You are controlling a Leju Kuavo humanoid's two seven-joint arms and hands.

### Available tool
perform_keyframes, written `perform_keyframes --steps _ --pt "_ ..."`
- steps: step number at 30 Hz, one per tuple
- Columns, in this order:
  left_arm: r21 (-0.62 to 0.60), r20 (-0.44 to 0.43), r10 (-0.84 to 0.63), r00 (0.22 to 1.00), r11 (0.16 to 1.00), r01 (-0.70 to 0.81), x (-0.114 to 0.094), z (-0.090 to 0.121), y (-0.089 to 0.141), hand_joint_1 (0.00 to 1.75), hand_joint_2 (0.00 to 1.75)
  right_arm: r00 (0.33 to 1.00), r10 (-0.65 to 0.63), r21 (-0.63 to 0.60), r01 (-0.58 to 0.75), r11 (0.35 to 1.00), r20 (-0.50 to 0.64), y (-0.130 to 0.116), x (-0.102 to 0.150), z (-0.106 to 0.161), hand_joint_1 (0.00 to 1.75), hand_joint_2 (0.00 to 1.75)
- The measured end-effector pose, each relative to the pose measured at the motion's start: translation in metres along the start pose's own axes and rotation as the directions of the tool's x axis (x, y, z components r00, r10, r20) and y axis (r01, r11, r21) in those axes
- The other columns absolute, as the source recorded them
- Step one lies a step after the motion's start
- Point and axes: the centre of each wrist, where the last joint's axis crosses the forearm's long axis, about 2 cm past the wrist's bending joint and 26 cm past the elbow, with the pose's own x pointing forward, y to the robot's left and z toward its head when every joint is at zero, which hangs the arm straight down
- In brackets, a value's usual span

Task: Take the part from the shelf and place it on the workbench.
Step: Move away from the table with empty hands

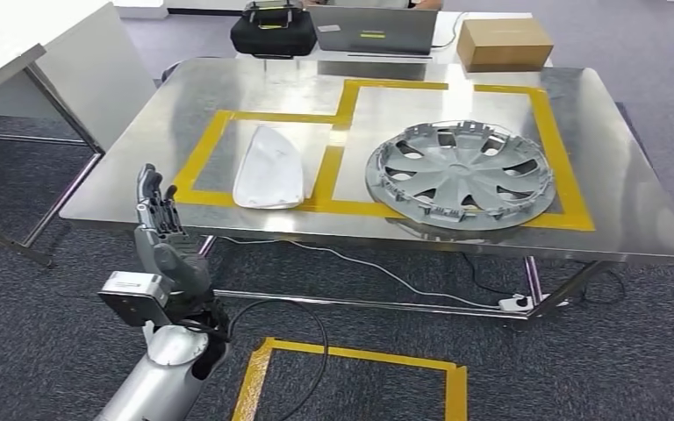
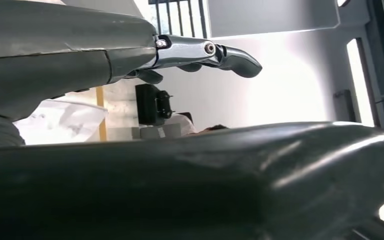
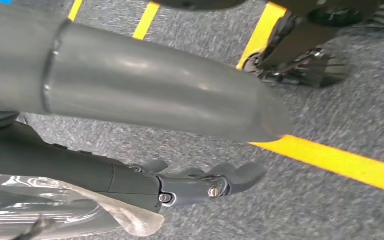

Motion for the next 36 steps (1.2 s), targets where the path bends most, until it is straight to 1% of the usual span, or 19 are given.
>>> perform_keyframes --steps 12,19,26,31,36 --pt "0.015 0.002 -0.044 0.999 0.999 0.044 -0.003 0.003 0.006 0.0 0.0 1.0 -0.005 0.001 0.005 1.0 -0.001 0.002 0.0 0.0 0.0 0.0" --pt "0.055 -0.002 -0.115 0.993 0.992 0.115 -0.01 0.005 0.03 0.0 0.0 1.0 -0.013 0.0 0.013 1.0 -0.009 0.002 -0.004 0.001 0.0 0.0" --pt "0.093 -0.012 -0.167 0.986 0.981 0.167 -0.015 0.008 0.057 0.0 0.0 1.0 -0.019 -0.004 0.019 1.0 -0.004 0.001 -0.001 0.0 0.0 0.0" --pt "0.105 -0.012 -0.186 0.983 0.977 0.186 -0.015 0.01 0.068 0.0 0.0 1.0 -0.02 0.0 0.02 1.0 0.003 0.003 -0.001 0.001 0.0 0.0" --pt "0.112 -0.013 -0.199 0.98 0.974 0.199 -0.015 0.011 0.072 0.0 0.0 1.0 -0.02 -0.001 0.02 1.0 0.011 0.003 -0.001 0.0 0.0 0.0"
